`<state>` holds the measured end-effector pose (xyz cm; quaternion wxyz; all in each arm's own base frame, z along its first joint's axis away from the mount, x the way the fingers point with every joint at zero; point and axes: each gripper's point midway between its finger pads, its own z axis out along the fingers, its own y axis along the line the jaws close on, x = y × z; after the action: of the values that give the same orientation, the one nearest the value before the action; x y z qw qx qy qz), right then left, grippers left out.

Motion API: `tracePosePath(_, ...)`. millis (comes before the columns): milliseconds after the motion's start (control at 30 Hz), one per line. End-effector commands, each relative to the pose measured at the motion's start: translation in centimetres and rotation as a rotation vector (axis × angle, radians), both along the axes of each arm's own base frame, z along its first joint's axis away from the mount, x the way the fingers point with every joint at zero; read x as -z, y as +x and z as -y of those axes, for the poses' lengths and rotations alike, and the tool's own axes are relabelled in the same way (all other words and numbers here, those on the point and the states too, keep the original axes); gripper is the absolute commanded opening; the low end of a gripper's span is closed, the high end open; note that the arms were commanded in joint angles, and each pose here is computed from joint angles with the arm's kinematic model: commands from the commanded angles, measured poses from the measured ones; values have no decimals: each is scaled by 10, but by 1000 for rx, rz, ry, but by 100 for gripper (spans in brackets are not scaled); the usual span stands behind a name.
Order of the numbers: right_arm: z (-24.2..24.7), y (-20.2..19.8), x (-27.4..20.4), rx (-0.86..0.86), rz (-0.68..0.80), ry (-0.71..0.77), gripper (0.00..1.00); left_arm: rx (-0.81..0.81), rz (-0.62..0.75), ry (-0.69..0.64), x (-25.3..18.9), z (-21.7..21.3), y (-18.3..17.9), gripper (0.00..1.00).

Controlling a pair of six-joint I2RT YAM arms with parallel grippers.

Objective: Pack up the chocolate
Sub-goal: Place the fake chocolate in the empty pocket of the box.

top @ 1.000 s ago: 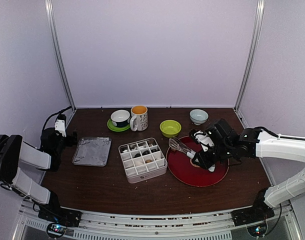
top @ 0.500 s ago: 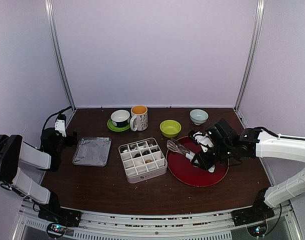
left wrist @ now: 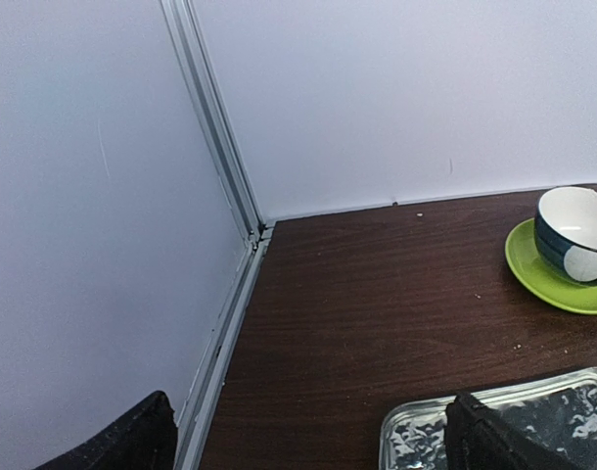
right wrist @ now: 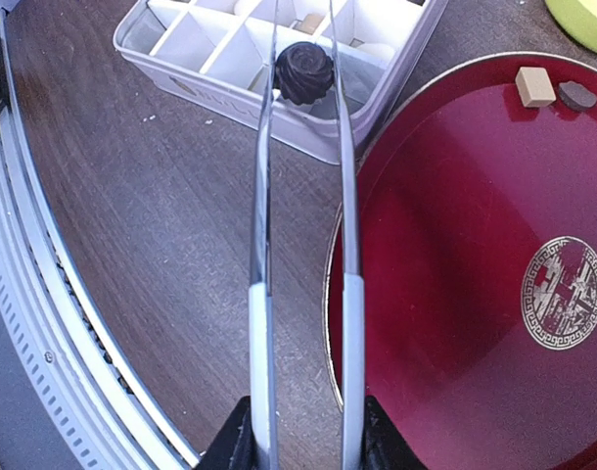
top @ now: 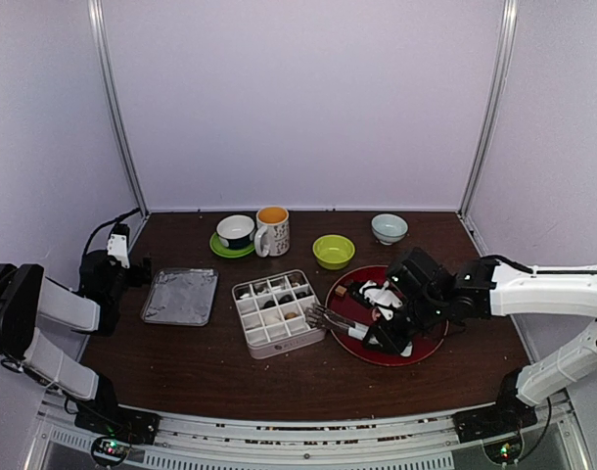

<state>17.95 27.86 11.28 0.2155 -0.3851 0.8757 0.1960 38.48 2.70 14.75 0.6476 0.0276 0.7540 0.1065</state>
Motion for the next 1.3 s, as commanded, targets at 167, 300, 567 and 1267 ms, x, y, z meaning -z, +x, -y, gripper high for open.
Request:
tracePosePath(167, -6, 7, -11, -6, 45, 4, 34, 0, 59, -8, -17, -1, 6, 98)
tracePosePath(300, -6, 8, -12, -2, 56, 4, 38, 1, 59, -7, -17, -1, 6, 98)
tracePosePath(567, -4, 14, -22, 25, 99, 24, 38, 0, 57, -7, -17, -2, 6, 98)
tracePosePath(1267, 30, 43, -37, 222, 224, -17, 38, 0, 58, -7, -17, -1, 6, 98)
